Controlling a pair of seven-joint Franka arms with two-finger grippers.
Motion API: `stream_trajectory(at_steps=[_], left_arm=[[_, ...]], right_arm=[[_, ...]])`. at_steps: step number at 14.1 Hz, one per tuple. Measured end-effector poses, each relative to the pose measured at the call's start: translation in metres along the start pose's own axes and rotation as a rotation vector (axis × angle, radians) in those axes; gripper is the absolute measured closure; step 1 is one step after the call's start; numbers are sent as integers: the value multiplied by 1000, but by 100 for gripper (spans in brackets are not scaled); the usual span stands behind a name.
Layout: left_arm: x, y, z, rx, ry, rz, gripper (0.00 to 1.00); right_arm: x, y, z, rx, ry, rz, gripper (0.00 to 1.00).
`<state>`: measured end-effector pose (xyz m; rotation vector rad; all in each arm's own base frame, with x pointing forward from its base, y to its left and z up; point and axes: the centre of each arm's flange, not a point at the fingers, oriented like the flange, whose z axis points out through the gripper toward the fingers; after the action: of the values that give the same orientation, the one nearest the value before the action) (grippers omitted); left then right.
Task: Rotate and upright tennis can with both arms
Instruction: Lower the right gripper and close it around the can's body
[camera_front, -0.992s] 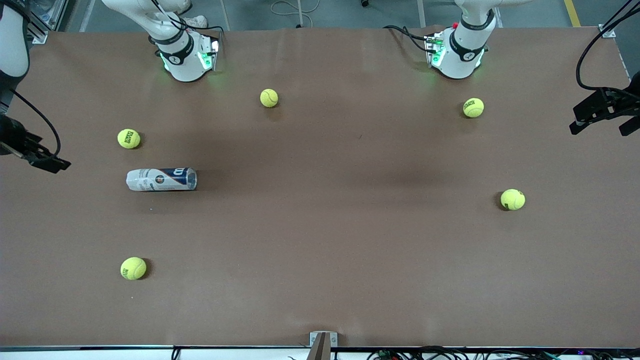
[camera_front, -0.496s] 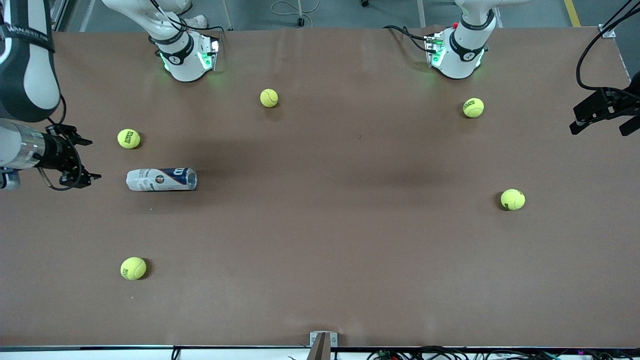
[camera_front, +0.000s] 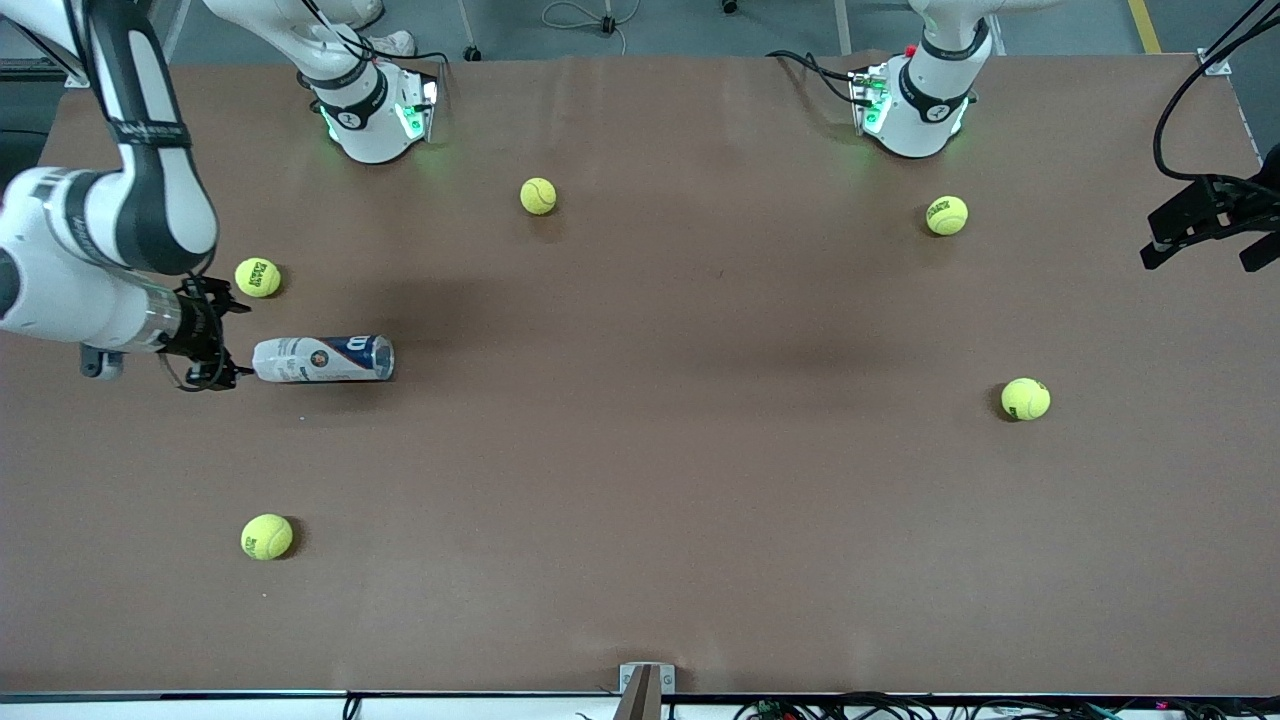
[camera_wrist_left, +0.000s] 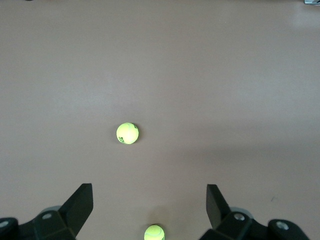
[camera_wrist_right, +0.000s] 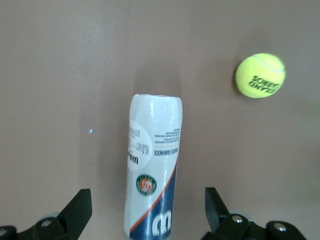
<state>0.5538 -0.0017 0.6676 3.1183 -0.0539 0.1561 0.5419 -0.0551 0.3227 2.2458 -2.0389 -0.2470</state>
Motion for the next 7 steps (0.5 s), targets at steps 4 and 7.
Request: stream_trajectory(at_steps=[4, 7], left_arm=[[0, 0, 0, 0, 0, 0, 0], [0, 0, 0, 0, 0, 0, 0]], right_arm=[[-8, 7, 32, 16, 8, 37, 0], [-20, 3, 53, 24, 18, 52, 0]])
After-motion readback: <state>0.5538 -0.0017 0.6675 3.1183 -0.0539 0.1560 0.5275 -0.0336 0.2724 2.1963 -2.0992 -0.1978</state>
